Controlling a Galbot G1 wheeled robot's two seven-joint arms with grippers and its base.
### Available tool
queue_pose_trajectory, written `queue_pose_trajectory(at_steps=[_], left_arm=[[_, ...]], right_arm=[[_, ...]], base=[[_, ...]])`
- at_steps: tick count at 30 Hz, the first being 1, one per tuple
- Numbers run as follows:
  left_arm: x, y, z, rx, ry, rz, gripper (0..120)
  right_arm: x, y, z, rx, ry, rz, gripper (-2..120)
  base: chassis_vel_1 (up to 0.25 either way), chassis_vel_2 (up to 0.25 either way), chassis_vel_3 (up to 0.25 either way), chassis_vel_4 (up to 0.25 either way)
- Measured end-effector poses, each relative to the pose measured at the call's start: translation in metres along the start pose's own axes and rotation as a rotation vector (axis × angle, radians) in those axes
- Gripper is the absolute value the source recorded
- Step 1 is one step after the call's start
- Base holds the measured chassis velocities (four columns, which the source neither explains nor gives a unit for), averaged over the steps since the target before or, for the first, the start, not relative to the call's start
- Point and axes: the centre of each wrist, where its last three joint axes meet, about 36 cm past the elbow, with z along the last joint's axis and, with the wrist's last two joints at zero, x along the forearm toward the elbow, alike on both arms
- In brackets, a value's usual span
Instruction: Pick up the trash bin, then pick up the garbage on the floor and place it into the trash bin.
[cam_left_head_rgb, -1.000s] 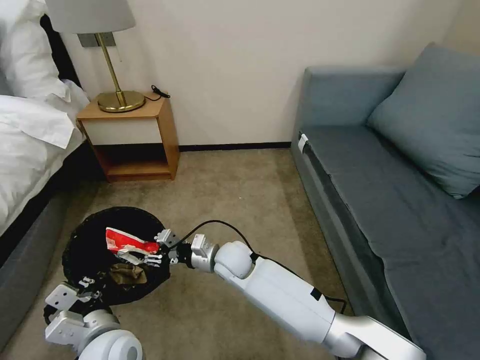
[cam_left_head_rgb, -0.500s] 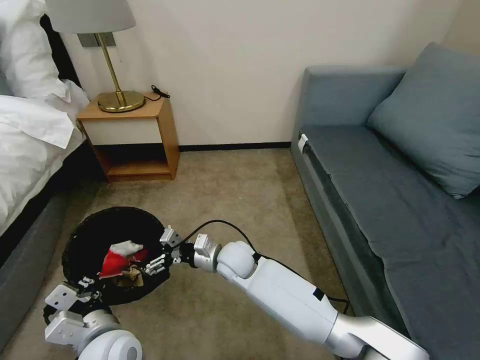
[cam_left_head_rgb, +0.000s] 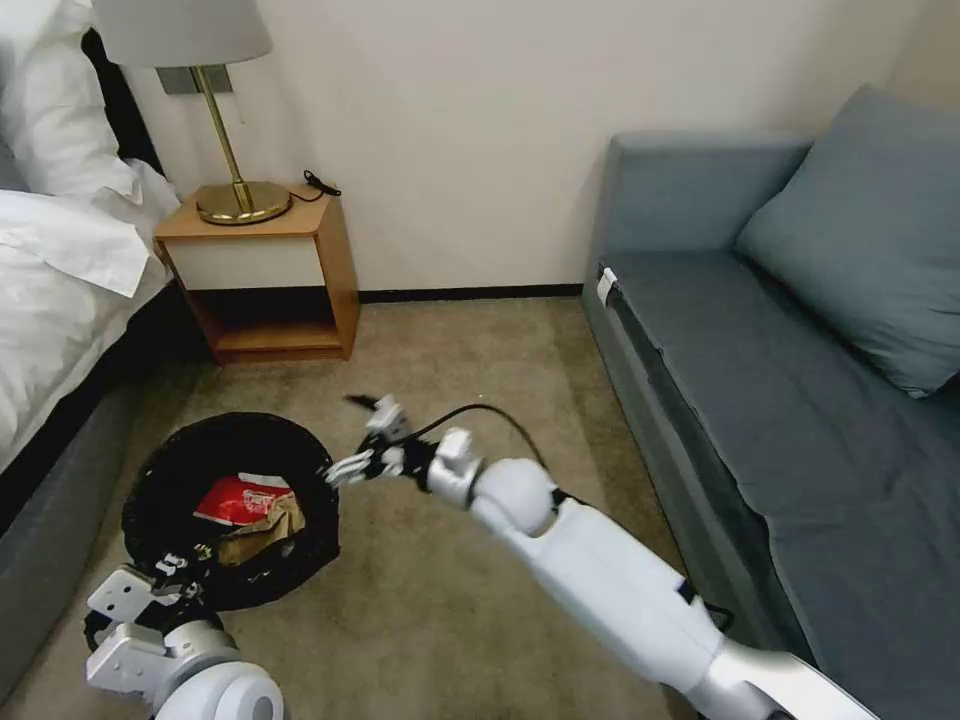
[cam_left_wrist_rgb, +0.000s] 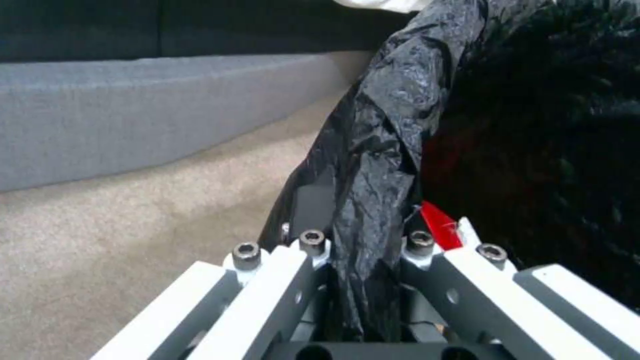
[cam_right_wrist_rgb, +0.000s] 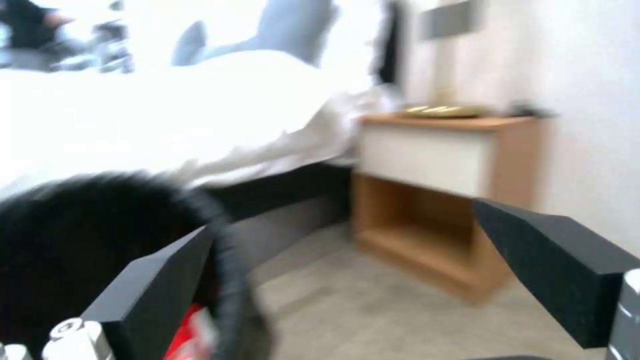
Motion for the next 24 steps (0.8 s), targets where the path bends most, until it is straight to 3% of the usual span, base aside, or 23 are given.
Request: queue_pose_trajectory(at_steps=[5,7,16,19,20,23,24], left_arm=[[-0.001,-0.001,0.003,0.001,0.009,0.003,0],[-0.002,-0.002,0.006,-0.001,0.016,0.002,0],[-0.008,-0.002,0.016,0.015,0.066,-0.005,0],[-0.014,-0.004,0.024,0.092,0.195,0.010,0],[-0.014,-0.004,0.024,0.092,0.195,0.010,0],[-0.025,-0.005,0.037,0.159,0.320,0.011,0],[-0.025,-0.005,0.037,0.159,0.320,0.011,0]], right_arm=[[0.028,-0.003,-0.005,-0.018,-0.020,0.154,100],[0.053,-0.002,0.003,-0.009,0.001,0.291,100],[0.098,-0.001,0.033,-0.020,0.058,0.455,100],[0.110,0.005,0.043,-0.032,0.077,0.476,100],[0.110,0.005,0.043,-0.032,0.077,0.476,100],[0.111,0.012,0.045,-0.044,0.076,0.476,100],[0.111,0.012,0.045,-0.044,0.076,0.476,100]], base=[[0.000,0.000,0.000,0.000],[0.000,0.000,0.000,0.000],[0.000,0.000,0.000,0.000],[0.000,0.000,0.000,0.000],[0.000,0.000,0.000,0.000],[0.000,0.000,0.000,0.000],[0.000,0.000,0.000,0.000]])
